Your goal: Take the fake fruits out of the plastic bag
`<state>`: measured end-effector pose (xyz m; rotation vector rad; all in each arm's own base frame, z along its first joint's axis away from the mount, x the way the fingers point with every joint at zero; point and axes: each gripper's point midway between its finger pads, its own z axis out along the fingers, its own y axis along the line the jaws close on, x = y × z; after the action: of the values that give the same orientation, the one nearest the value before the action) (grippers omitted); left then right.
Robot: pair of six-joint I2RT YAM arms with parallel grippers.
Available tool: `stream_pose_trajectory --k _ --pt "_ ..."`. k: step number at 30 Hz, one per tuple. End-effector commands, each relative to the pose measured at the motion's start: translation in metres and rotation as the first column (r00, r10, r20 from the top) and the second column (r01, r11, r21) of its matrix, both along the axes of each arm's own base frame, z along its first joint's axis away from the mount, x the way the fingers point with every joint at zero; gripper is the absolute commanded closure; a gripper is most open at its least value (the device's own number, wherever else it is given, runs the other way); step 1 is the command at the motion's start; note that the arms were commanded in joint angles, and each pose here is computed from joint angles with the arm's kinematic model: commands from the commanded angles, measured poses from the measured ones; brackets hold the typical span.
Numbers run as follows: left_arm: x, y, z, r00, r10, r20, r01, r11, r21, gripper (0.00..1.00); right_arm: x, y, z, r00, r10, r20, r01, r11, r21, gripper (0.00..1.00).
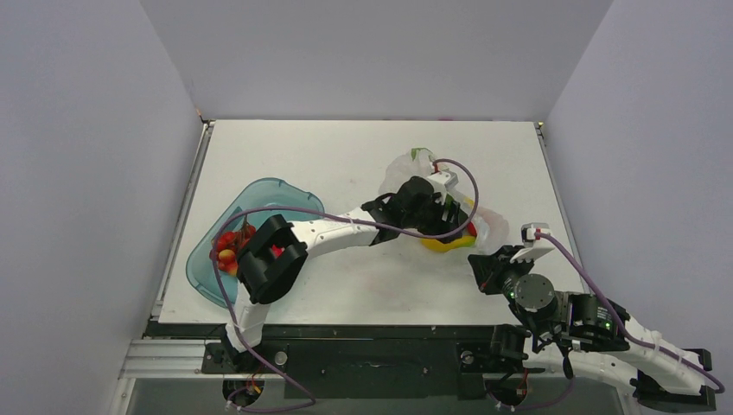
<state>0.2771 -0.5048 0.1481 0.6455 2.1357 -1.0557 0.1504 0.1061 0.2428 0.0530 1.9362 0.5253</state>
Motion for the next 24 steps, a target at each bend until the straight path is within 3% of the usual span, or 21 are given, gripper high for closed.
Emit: stream_pose_trajectory --k 1,9,17,24 --pt "0.020 -0.010 -0.001 0.992 0.004 0.123 -0.006 1.000 0.020 0.36 -0.001 -0.004 -0.006 1.000 -0.018 -0.011 0.018 1.000 0.010 1.00" --pt "0.032 -0.009 -0.046 0.978 -0.041 0.204 0.013 0.990 0.138 0.28 -0.001 -0.006 -0.010 0.999 -0.032 -0.018 0.033 0.999 0.031 1.00" --pt "0.021 -0.014 -0.087 0.968 -0.136 0.212 0.083 0.966 0.244 0.22 0.000 -0.012 -0.007 0.999 -0.053 -0.013 0.053 0.998 0.039 1.00" --pt "0.025 0.003 -0.124 0.960 -0.103 0.261 -0.007 0.922 0.388 0.25 0.002 -0.012 -0.010 0.998 -0.069 -0.005 0.070 0.996 0.048 1.00"
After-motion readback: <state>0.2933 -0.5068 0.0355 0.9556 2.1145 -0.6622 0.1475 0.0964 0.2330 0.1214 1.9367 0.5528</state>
